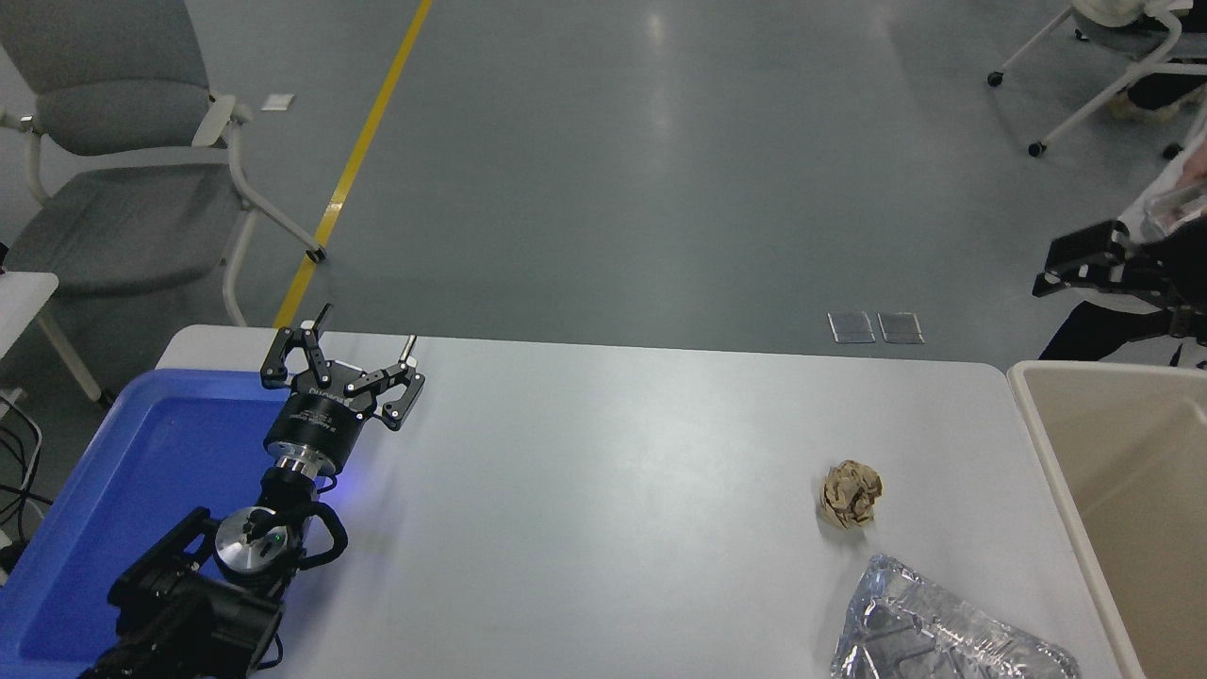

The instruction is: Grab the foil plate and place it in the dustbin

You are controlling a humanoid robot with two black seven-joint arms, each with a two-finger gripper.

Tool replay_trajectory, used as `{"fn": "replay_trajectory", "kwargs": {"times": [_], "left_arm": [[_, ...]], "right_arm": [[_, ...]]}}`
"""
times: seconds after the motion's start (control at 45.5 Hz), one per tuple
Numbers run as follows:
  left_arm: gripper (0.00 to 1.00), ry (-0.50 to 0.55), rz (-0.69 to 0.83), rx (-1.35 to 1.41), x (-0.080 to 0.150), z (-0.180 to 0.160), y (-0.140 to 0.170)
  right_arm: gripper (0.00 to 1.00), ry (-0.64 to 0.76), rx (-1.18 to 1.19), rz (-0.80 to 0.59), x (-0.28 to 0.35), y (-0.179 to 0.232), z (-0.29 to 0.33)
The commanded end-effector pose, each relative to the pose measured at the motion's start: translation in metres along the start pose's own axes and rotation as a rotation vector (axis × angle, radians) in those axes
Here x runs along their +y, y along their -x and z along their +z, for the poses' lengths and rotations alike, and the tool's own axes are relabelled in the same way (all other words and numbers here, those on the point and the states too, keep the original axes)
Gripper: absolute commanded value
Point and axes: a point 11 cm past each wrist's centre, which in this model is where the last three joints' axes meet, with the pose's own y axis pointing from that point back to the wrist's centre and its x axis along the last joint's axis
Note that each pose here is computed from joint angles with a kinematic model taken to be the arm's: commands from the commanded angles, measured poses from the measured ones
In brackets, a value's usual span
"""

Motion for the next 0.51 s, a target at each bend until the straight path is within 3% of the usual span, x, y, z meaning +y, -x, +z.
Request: {"fn": "replay_trajectory", "kwargs": {"times": [0.0, 0.11, 0.264, 0.484], "left_arm": [[0.99, 0.000, 0.000, -0.001, 0.000, 0.001, 0.000], [0.99, 0.000, 0.000, 0.000, 0.000, 0.000, 0.000], [0.99, 0.000, 0.000, 0.000, 0.000, 0.000, 0.000], [0.99, 0.000, 0.000, 0.000, 0.000, 0.000, 0.000]], "right_arm": [[1.00, -0.031, -0.104, -0.101, -0.007, 0.077, 0.061], [1.00, -0.047, -0.113, -0.149, -0.009, 0.109, 0.069], [1.00, 0.047, -0.059, -0.171, -0.016, 0.144, 0.111], [1.00, 0.096, 0.061, -0.170, -0.027, 0.173, 0.136]]}}
